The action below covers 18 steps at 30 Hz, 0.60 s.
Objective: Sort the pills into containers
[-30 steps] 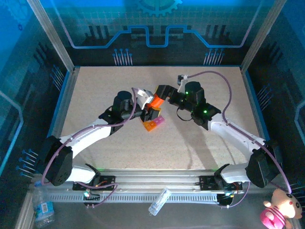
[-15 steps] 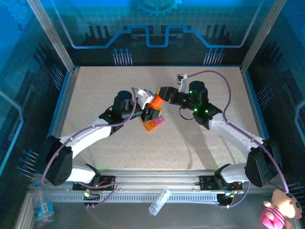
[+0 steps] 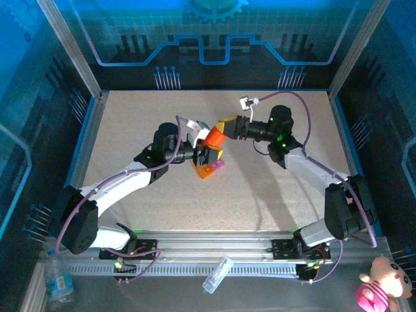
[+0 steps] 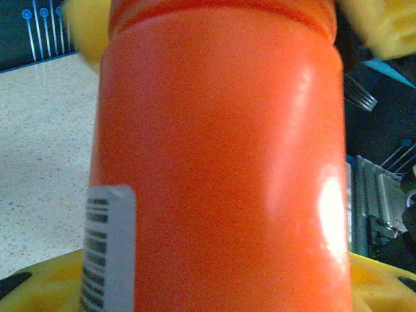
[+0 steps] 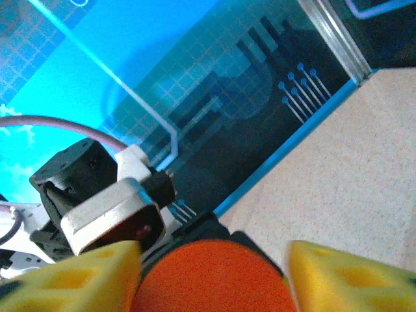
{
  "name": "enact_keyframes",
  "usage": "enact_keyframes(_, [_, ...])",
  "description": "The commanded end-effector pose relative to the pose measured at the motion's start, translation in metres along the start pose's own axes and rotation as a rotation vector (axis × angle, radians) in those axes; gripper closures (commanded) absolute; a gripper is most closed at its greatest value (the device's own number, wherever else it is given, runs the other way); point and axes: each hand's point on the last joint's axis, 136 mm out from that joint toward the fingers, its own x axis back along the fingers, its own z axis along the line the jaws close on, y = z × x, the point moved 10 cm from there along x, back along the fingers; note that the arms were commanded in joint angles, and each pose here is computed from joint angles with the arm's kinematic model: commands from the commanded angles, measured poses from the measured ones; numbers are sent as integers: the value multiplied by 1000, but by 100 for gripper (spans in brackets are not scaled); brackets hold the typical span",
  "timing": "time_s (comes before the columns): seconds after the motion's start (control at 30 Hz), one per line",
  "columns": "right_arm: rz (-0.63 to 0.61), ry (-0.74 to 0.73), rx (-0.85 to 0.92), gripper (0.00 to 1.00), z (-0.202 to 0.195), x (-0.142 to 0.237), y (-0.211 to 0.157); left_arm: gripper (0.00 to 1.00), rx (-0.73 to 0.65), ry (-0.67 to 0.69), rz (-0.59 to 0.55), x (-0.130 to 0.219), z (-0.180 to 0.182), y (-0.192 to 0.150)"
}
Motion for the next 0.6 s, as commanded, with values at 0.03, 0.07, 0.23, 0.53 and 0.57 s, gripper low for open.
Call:
enact_keyframes(0.03, [-120,-66,-11,18,7,15,11,100,-61,-15,-46,3,-4,16])
enact_keyframes(0.07, [-142,-103,-26,17,9,19,12,100,-69,1,-46,3,-2,15])
enact_keyframes(0.23, [-230,-340,-144,16,19,38,9,100,-113,72,-42,3,3,12])
enact_keyframes(0.53, [-259,-562,-242,11,35,38,-6,100,-166,139,-29,0,10,10])
enact_keyframes(0.57, [-250,-552,-240,11,36,34,-6,100,-167,140,-28,-1,11,10])
